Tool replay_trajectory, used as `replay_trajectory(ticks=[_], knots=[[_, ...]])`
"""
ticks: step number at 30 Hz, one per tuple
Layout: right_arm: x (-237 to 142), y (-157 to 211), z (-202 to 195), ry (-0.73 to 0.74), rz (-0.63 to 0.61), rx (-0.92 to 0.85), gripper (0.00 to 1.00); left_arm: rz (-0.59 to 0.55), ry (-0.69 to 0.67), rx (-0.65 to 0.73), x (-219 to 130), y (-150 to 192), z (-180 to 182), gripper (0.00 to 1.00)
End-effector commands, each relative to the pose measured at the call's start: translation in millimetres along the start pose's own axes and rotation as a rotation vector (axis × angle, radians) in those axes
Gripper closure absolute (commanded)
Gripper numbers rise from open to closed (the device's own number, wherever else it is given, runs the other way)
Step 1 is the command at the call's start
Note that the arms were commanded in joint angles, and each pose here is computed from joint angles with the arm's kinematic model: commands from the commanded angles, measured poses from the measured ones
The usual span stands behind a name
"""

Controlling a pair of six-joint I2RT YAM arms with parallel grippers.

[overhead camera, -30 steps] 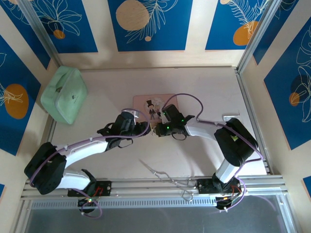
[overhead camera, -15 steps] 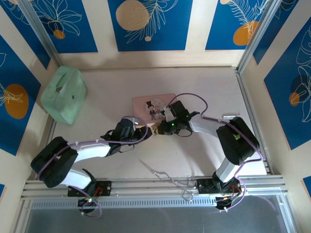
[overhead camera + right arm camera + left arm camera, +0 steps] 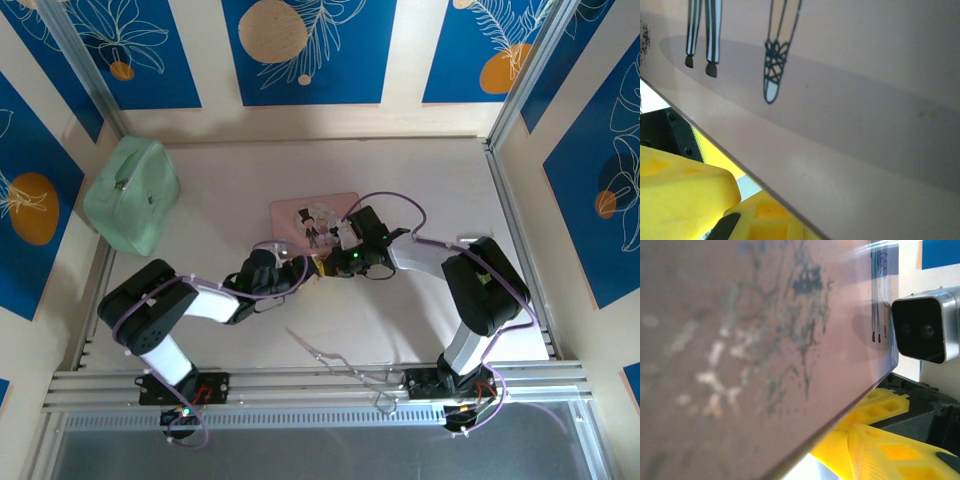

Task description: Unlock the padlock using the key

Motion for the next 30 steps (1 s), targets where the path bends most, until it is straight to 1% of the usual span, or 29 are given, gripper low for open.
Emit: replay_trajectory(ticks=[1, 3, 11, 15, 18, 27, 30], knots=[[1.6, -1.9, 14.5, -0.09, 0.026, 0.011, 1.0, -0.014, 0.03, -0.007, 1.0, -3.5, -2.9, 0.5], [2.2, -2.8, 15.8, -0.097, 0.022, 0.01, 1.0, -0.02, 0.016, -0.012, 0.5, -3.4, 1.8, 0.48], [5.5, -1.9, 16.9, -0.119, 0.034, 0.026, 1.0, -0.003, 0.045, -0.02, 7.8, 5.1, 2.6, 0.43], [6.2, -0.8, 15.6, -0.121, 0.033, 0.035, 1.0, -0.004, 0.075, -0.034, 12.9, 7.7, 2.8, 0.42], [7.0, -1.1, 15.1, -0.125, 0.034, 0.041, 1.0, -0.001, 0.066, -0.051, 13.2, 10.6, 9.2, 0.42], [7.2, -2.7, 13.6, -0.122, 0.028, 0.05, 1.0, 0.025, 0.042, -0.076, 3.1, 27.4, 24.2, 0.41], [7.8, -1.6, 10.2, -0.116, 0.031, 0.059, 1.0, 0.005, 0.037, -0.109, -4.6, 25.5, 29.3, 0.41]])
Point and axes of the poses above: each hand's point on the last joint's axis, 136 mm out from that joint toward the fingers, its own x axis out along the fingers, its own z axis along the line the jaws close on, y = z × x, the point moved 3 cm from there along -x, back along the fingers, and after that the axes turned 2 degrees about -x, right-handed, at the moved point
